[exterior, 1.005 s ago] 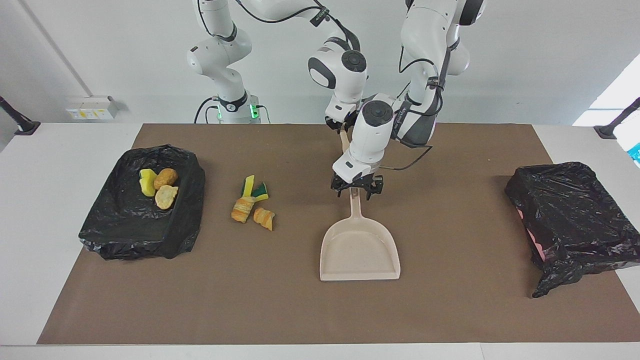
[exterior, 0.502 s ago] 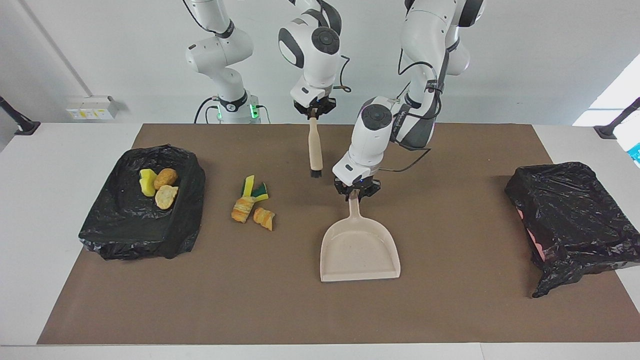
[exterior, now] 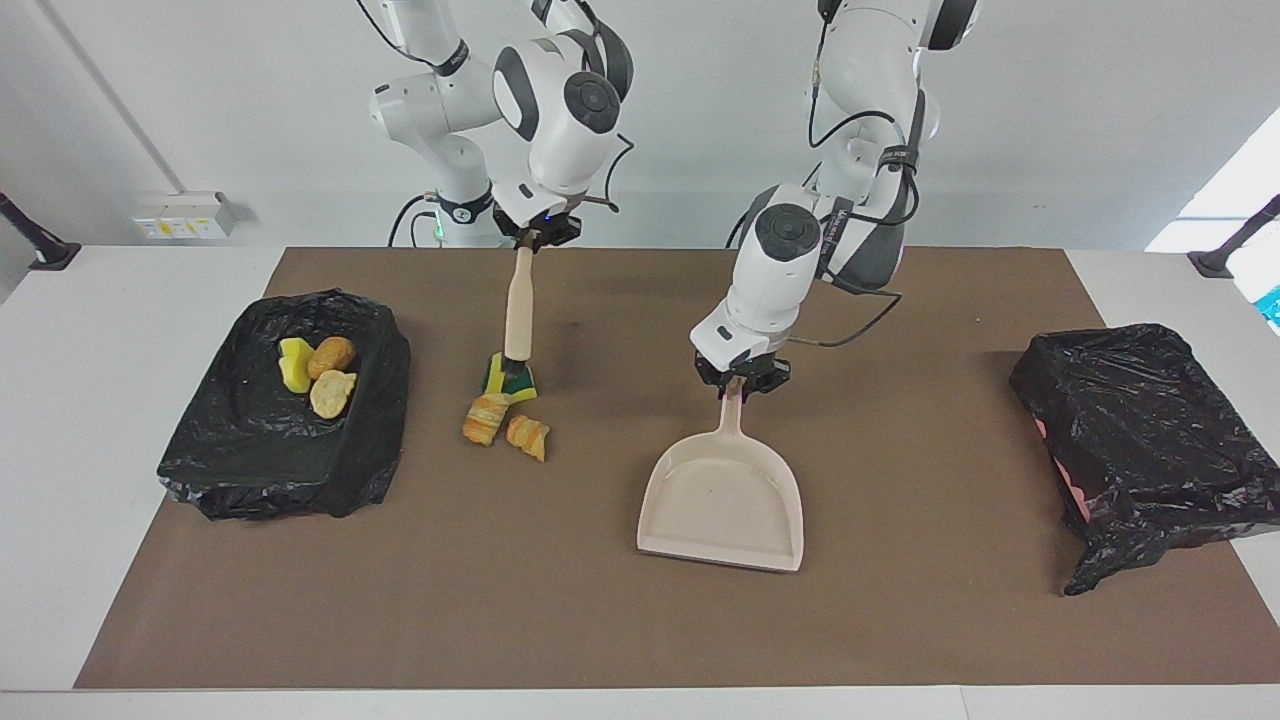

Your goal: Sweep and dump trash in bin

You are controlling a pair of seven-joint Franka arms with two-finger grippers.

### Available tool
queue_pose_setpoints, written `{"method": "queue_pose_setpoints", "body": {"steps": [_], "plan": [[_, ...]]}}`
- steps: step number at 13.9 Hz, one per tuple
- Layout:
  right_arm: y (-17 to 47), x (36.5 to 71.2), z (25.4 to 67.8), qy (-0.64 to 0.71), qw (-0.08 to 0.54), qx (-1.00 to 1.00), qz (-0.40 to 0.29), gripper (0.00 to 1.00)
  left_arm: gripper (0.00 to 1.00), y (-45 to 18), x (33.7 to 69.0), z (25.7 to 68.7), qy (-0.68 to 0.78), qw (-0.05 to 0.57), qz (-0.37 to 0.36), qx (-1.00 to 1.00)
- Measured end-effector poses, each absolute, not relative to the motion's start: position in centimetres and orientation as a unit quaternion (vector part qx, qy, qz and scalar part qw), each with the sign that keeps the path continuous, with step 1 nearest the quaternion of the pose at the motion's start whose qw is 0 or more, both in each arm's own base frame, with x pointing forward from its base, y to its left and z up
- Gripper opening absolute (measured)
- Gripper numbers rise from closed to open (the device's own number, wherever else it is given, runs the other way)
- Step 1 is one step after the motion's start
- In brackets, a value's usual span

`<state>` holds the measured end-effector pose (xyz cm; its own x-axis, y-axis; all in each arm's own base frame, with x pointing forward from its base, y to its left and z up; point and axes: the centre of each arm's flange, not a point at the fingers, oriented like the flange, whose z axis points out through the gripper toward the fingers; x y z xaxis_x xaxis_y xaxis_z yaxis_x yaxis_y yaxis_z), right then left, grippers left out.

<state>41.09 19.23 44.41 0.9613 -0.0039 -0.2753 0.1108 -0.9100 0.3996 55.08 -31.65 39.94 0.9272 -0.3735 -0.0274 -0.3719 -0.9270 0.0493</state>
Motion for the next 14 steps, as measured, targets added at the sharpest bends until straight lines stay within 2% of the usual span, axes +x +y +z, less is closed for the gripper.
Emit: {"method": "queue_pose_setpoints", "body": {"steps": [4,8,11,14], "plan": [[13.2,44.2,42.4,0.063,0.197,0.97,-0.128,0.27,0.33,-29.1,55.3,40.1,-0.33,0.02,-0.049,0.942],[8.7,44.6,39.3,0.068,0.178,0.972,-0.133,0.27,0.33,-28.2,54.4,39.9,-0.452,0.006,-0.083,0.888],[9.8,43.9,37.3,0.074,0.176,0.974,-0.125,0.27,0.33,-27.7,53.1,39.5,-0.519,-0.012,-0.099,0.849],[13.6,42.8,35.5,0.055,0.154,0.978,-0.131,0.27,0.33,-28.8,50.4,39.1,-0.576,-0.039,-0.094,0.811]]}}
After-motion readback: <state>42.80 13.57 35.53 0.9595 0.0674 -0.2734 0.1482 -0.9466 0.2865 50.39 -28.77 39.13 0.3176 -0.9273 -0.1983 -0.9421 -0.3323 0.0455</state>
